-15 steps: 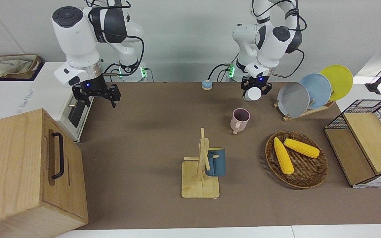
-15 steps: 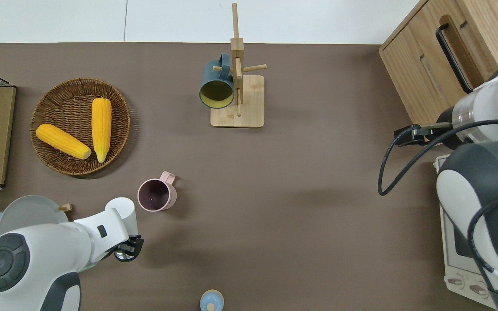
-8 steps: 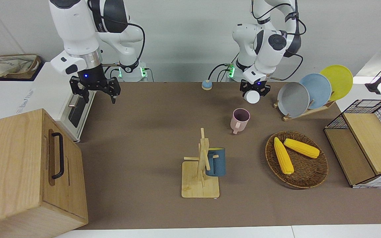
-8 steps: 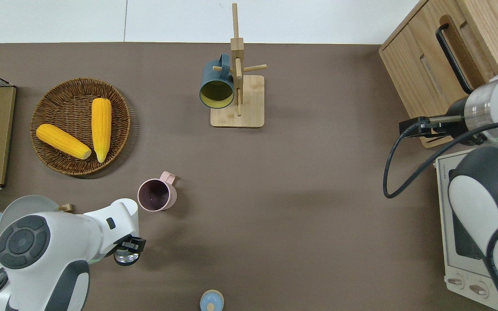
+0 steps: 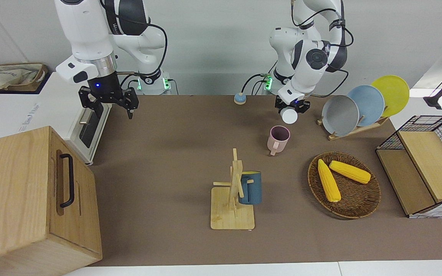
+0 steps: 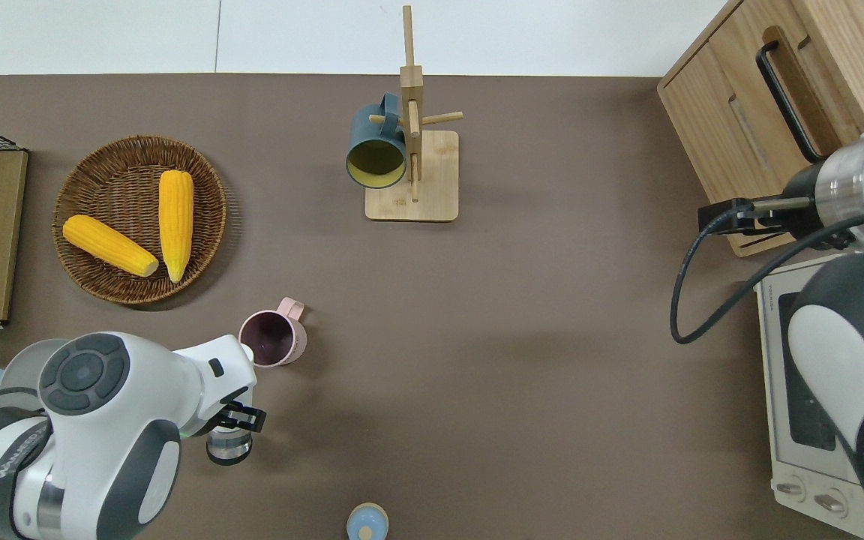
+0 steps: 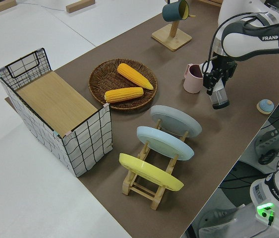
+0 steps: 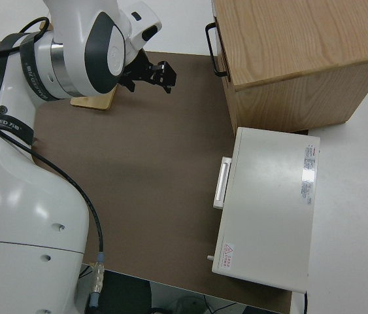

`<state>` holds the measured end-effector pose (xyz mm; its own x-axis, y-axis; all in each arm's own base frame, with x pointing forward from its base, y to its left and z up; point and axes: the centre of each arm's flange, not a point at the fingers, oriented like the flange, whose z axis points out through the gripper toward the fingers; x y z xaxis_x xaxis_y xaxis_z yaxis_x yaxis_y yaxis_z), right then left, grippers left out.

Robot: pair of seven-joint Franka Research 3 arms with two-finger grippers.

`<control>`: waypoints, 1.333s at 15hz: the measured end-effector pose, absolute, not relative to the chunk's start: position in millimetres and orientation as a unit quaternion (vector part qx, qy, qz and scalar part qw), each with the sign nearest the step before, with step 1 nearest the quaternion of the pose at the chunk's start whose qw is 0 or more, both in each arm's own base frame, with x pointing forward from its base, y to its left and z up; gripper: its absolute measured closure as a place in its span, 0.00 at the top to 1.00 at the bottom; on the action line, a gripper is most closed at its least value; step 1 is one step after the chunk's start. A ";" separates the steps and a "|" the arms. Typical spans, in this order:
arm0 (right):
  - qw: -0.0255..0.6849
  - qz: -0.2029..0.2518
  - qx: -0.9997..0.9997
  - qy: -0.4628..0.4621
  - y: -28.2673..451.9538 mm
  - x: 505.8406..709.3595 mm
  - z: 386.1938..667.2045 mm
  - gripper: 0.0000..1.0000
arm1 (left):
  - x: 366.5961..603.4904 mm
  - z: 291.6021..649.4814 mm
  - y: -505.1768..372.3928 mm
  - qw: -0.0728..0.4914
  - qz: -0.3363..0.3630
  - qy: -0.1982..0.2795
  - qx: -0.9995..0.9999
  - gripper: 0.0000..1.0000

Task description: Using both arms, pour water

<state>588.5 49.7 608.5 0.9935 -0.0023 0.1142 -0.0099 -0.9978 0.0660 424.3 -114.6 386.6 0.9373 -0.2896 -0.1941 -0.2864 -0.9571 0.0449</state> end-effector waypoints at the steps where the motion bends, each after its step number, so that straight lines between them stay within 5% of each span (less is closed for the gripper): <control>1: 0.033 0.058 0.998 -0.003 49.4 588.5 609.0 0.99 | 427.2 386.2 -118.6 0.007 -0.106 -0.146 0.984 0.65; 20: 0.032 0.064 0.997 -0.002 51.7 588.0 615.4 0.99 | 452.9 391.5 -131.3 -0.007 -0.190 -0.123 0.974 0.65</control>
